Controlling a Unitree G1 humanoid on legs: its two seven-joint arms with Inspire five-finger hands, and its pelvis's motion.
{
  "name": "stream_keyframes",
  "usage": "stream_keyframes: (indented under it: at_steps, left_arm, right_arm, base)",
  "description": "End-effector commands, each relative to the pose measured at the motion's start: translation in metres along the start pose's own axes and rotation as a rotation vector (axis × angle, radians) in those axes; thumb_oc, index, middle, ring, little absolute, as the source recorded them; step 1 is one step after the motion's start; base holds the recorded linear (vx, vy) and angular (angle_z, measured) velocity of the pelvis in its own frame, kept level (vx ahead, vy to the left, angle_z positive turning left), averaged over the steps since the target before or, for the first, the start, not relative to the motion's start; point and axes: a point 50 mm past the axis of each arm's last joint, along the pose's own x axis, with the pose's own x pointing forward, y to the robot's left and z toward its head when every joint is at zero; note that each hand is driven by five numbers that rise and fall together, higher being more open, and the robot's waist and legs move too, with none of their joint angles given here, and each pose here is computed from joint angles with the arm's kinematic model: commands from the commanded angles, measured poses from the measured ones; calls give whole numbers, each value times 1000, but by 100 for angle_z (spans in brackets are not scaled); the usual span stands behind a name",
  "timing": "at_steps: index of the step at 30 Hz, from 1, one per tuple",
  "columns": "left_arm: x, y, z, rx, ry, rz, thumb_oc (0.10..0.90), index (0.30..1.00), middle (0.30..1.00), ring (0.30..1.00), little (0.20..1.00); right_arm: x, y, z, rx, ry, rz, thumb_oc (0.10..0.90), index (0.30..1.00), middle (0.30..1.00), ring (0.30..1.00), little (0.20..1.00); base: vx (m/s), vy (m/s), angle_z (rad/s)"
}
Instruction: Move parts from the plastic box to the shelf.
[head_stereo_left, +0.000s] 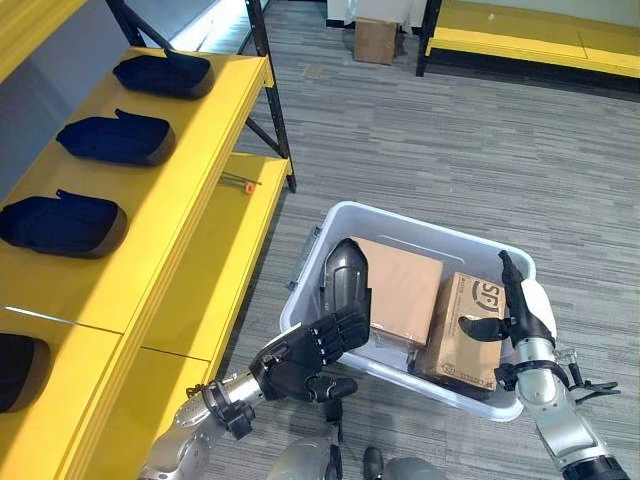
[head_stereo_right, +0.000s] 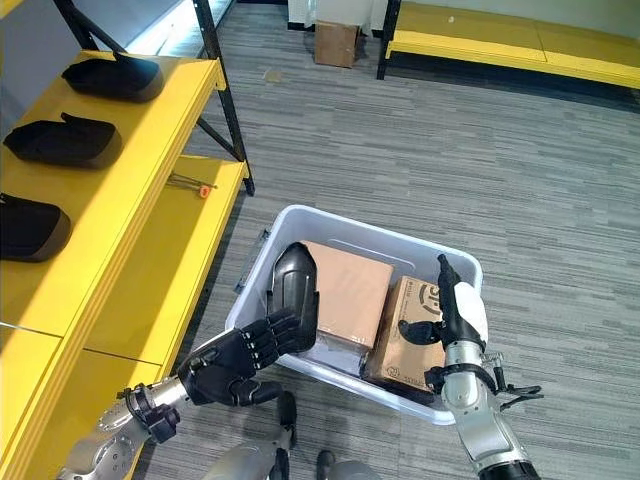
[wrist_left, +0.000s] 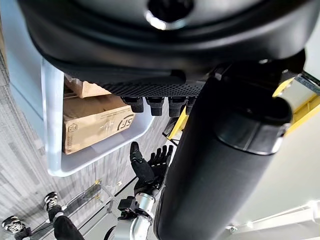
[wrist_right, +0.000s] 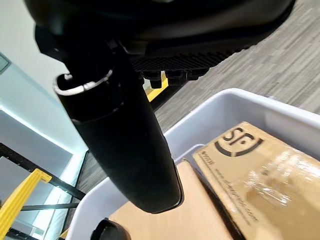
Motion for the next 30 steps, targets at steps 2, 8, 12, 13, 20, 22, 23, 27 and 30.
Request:
stream_keyframes:
  at_steps: [2, 8, 12, 13, 20, 22, 23, 27, 30]
  left_arm:
    - [9, -14, 29, 76, -125, -109, 900, 1000, 1000, 1000, 1000]
    - [5, -14, 25, 66, -126, -91, 900, 1000, 1000, 1000, 1000]
    - [0, -12, 25, 70, -108, -91, 900, 1000, 1000, 1000, 1000]
    - [-1, -11, 25, 67, -108, -89, 900, 1000, 1000, 1000, 1000]
    - [-2, -6, 35, 81, -111, -69, 900, 1000, 1000, 1000, 1000]
    - [0, -5, 41, 94, -102, -86, 900, 1000, 1000, 1000, 1000]
    - [-2, -6, 38, 84, -96, -88, 900, 1000, 1000, 1000, 1000]
    - [-5, -13, 30, 61, -90, -70, 900, 1000, 1000, 1000, 1000]
    - [-7, -15, 27, 48, -94, -56, 900, 1000, 1000, 1000, 1000]
  right_arm:
    - [21, -35, 51, 15, -257, -131, 900, 1000, 1000, 1000, 1000]
    - [22, -37, 53, -19, -278, -122, 900, 1000, 1000, 1000, 1000]
    - [24, -41, 58, -46, -305, -135, 900, 1000, 1000, 1000, 1000]
    - [25, -41, 60, -45, -311, -133, 900, 1000, 1000, 1000, 1000]
    - [23, -36, 61, -17, -332, -116, 900, 1000, 1000, 1000, 1000]
    - [23, -37, 60, -2, -323, -128, 900, 1000, 1000, 1000, 1000]
    - [23, -33, 59, 8, -313, -120, 900, 1000, 1000, 1000, 1000]
    - [20, -23, 61, -3, -311, -45, 900, 1000, 1000, 1000, 1000]
    - [18, -24, 61, -26, -329, 2, 900, 1000, 1000, 1000, 1000]
  base:
    - [61, 34, 4]
    - [131, 75, -3]
    - [94, 125, -8]
    - [25, 125, -6]
    - [39, -105, -14]
    - [20, -453, 34]
    - [110, -393, 57]
    - [57, -291, 45]
    - [35, -125, -13]
